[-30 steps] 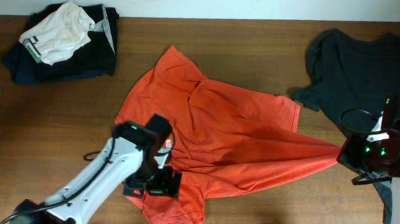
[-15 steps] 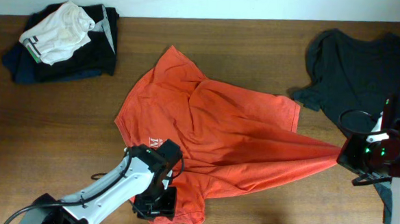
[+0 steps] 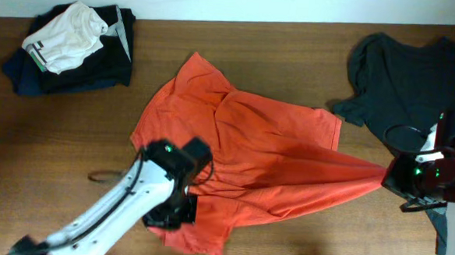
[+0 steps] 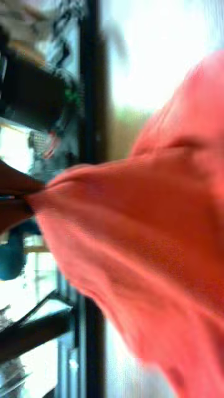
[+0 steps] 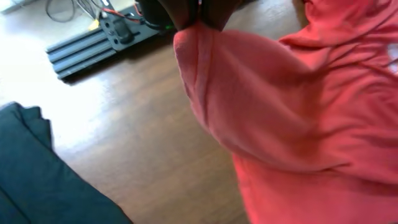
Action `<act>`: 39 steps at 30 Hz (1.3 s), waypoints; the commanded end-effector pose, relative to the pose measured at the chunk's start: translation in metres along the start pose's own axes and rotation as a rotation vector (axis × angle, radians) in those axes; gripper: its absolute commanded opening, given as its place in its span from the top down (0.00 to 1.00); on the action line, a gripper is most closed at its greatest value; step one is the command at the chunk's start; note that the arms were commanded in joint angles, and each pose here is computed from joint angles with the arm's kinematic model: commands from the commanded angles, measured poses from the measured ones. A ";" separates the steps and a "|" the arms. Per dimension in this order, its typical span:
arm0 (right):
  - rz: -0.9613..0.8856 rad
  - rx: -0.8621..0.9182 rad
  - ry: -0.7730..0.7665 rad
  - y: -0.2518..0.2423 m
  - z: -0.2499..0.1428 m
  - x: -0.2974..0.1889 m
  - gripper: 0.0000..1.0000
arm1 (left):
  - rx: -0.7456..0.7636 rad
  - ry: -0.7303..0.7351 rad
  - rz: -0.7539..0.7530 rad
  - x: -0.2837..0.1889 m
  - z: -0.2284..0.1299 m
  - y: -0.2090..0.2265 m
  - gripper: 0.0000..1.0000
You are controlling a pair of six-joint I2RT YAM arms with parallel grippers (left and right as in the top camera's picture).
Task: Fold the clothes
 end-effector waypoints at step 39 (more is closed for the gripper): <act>0.486 -0.130 -1.104 0.025 0.207 -0.223 0.96 | -0.222 -1.974 -0.214 -0.490 0.092 0.180 0.99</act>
Point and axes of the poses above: each gripper's point midway between its finger pads, its own x axis out along the fingers, its own y axis along the line the jaws close on, z = x × y, the point moved 7 cm from there along -x, back along the fingers, and after that the axes turned 8 degrees about -x, right-handed, at the moved point
